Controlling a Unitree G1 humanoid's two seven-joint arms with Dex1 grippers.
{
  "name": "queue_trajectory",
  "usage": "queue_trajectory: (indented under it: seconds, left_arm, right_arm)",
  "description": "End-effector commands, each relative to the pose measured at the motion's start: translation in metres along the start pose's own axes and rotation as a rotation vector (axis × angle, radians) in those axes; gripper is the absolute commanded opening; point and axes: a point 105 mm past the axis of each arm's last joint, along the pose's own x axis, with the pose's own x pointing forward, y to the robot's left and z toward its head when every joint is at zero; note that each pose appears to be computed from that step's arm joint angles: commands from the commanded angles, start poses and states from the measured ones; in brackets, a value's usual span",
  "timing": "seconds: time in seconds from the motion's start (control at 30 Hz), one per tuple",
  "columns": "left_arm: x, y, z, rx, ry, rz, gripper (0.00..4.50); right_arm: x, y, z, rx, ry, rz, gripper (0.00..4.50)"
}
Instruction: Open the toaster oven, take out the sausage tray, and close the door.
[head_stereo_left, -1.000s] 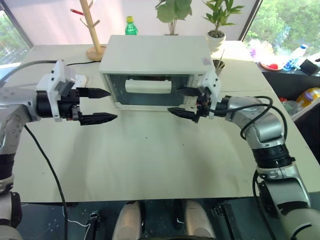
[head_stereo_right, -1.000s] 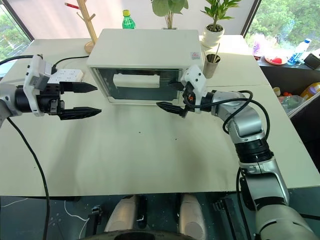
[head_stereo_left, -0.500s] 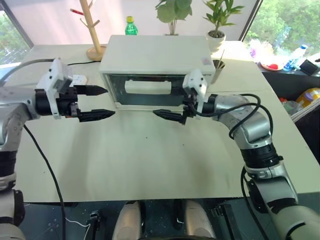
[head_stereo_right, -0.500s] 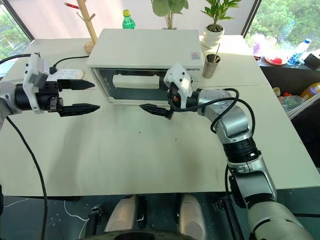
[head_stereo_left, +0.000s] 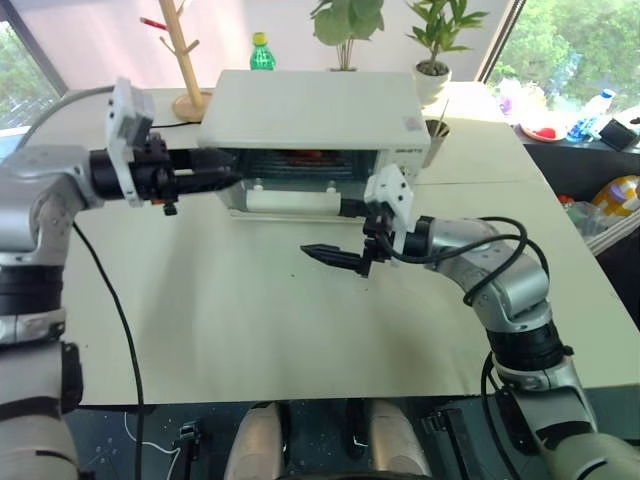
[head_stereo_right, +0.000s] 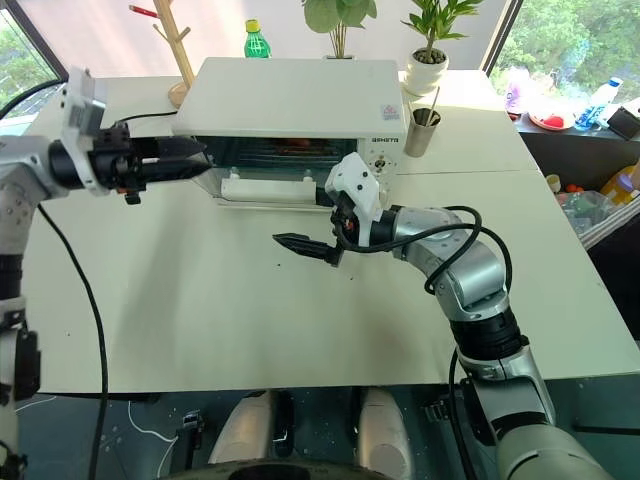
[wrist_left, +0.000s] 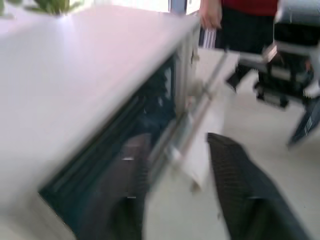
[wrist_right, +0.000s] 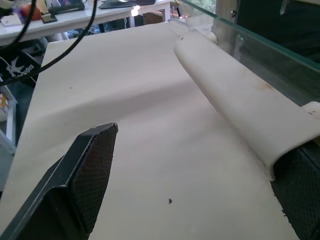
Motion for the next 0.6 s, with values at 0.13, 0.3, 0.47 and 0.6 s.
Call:
queue_trajectory:
  seconds: [0.13, 0.3, 0.47, 0.6]
  left_arm:
    - [0.014, 0.018, 0.002, 0.077, 0.042, 0.014, 0.05]
    - [0.021, 0.023, -0.023, 0.171, 0.176, -0.024, 0.05]
    - [0.022, 0.025, -0.035, 0.188, 0.211, -0.052, 0.05]
    - [0.023, 0.024, -0.037, 0.182, 0.209, -0.066, 0.05]
  right_arm:
    - [-0.006, 0.017, 0.017, -0.016, -0.077, 0.047, 4.50]
    - [-0.009, 0.019, 0.014, 0.003, -0.081, 0.038, 4.50]
    - [-0.016, 0.016, 0.013, -0.016, -0.070, -0.005, 4.50]
    - [-0.025, 0.011, 0.009, -0.031, -0.042, -0.051, 4.50]
